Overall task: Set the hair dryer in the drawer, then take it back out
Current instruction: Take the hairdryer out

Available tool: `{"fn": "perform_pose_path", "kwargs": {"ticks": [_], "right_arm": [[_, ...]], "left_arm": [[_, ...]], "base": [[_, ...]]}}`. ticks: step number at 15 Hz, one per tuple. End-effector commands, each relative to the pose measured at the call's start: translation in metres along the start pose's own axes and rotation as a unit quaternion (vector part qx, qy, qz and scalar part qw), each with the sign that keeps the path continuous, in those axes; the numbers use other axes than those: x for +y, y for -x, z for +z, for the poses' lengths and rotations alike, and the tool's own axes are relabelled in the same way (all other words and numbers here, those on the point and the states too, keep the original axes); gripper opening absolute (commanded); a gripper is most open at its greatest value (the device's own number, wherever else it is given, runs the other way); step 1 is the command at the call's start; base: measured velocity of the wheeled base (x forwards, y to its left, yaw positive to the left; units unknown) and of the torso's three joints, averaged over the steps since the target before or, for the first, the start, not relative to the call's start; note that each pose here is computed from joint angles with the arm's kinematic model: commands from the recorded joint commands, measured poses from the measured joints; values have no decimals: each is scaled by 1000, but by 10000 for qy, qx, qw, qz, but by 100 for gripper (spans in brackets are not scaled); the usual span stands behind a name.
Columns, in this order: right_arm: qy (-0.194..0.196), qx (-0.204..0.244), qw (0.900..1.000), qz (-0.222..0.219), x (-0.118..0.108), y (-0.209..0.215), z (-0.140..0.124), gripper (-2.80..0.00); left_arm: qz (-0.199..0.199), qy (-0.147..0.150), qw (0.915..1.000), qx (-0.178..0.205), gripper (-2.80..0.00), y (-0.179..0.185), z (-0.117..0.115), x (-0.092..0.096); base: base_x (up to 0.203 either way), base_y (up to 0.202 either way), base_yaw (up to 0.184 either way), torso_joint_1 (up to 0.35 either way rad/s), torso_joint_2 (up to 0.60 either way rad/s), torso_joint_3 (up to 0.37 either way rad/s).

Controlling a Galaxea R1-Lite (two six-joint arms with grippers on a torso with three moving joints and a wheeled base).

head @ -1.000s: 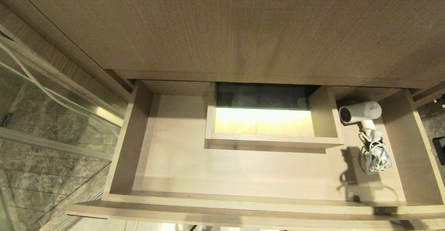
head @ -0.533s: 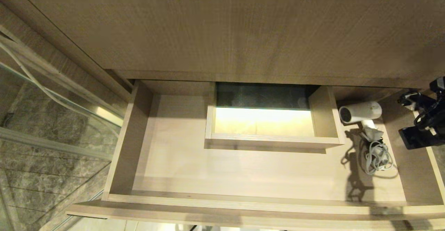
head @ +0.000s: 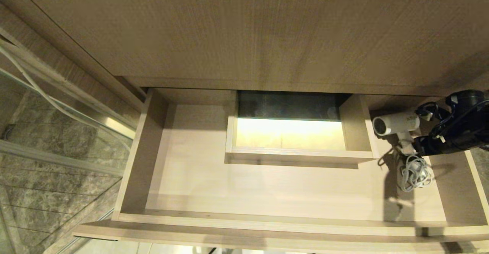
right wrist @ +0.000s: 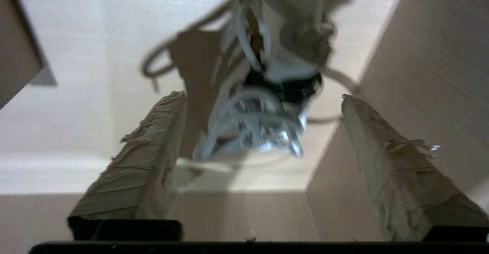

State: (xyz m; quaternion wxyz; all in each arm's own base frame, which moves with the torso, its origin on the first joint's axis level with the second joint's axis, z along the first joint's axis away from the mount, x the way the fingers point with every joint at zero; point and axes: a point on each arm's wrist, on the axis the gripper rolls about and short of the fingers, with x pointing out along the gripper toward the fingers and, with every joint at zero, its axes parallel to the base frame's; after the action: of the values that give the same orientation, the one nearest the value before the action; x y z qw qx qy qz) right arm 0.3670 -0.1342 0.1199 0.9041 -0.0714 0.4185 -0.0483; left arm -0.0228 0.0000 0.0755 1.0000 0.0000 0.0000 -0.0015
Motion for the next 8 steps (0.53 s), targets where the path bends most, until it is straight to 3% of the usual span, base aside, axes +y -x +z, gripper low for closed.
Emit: {"fn": "perform_pose_path", "kwargs": {"ticks": [1, 8], "right_arm": [[-16, 55, 9999, 103, -2, -23, -3, 0], [170, -56, 9998, 20, -19, -50, 3, 0]], "left_arm": [[0, 0, 10000, 8, -280, 0, 0, 0], [0, 0, 10000, 8, -280, 0, 0, 0]], "base": [[0, 0, 0, 0, 0, 0], [0, 0, 0, 0, 0, 0]]}}
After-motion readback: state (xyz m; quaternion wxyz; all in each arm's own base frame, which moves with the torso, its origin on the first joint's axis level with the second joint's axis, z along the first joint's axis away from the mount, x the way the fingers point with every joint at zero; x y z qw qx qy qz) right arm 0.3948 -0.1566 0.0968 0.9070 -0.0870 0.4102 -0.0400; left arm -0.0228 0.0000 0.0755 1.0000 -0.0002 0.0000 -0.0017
